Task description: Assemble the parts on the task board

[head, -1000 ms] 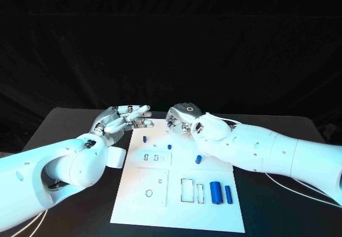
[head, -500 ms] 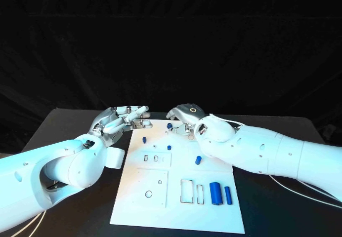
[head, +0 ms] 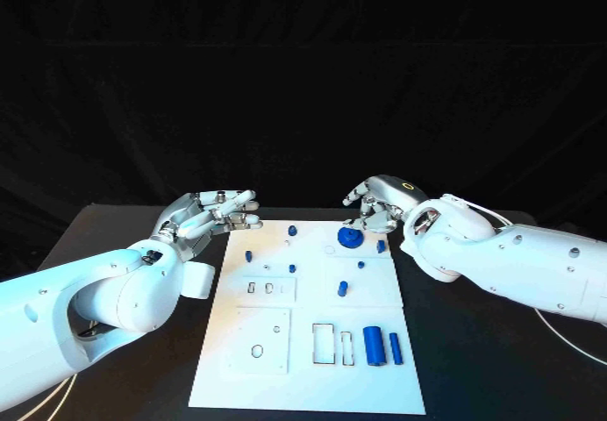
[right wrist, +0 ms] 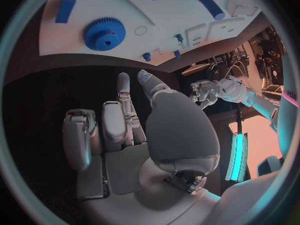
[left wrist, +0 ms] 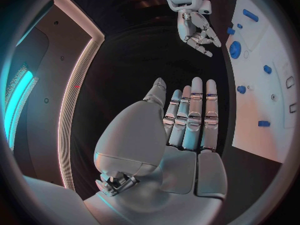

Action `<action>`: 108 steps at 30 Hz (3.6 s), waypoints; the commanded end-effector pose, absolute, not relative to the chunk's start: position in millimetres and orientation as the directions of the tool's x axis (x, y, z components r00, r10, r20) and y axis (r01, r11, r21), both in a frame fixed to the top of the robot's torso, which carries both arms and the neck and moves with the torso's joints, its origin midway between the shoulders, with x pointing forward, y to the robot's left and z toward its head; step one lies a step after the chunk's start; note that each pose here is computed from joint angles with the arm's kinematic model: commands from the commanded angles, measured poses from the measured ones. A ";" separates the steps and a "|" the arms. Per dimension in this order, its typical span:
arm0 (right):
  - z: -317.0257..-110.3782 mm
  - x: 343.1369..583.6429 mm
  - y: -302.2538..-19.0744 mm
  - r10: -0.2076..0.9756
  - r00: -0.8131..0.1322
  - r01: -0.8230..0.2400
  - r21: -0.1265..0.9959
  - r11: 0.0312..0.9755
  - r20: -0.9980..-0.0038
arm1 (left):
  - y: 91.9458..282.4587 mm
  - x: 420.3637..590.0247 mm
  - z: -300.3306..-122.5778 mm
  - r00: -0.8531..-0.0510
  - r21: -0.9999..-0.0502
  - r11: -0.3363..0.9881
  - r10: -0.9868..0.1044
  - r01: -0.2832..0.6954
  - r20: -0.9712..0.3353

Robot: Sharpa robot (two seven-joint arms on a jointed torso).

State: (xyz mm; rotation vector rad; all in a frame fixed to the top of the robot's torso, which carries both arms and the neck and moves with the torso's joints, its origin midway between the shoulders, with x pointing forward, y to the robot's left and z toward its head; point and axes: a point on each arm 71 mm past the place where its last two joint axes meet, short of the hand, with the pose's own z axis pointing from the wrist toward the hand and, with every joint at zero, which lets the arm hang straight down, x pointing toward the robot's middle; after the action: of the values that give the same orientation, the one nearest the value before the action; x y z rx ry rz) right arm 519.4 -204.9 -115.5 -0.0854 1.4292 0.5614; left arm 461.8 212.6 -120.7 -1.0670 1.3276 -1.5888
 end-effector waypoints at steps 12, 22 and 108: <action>-138.7 528.4 -215.6 0.278 -0.183 -0.289 0.322 0.902 -0.943 | 207.1 463.1 -121.0 -0.382 -0.986 -0.159 -0.916 0.053 0.127; -149.6 534.8 -207.6 0.252 -0.187 -0.278 0.297 0.913 -0.949 | 207.1 463.0 -121.1 -0.383 -0.986 -0.159 -0.915 0.052 0.127; -138.8 516.8 -96.3 0.229 0.055 -0.539 0.164 0.826 -0.972 | 204.9 464.0 -122.2 -0.389 -0.987 -0.157 -0.912 0.039 0.129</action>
State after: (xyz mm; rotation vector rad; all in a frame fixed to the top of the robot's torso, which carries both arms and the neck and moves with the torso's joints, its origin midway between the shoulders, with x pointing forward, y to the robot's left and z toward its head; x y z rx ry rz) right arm 517.0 -98.9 -139.0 -0.2480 1.4351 0.6152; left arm 464.8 207.7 -123.5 -1.0642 1.3589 -1.6169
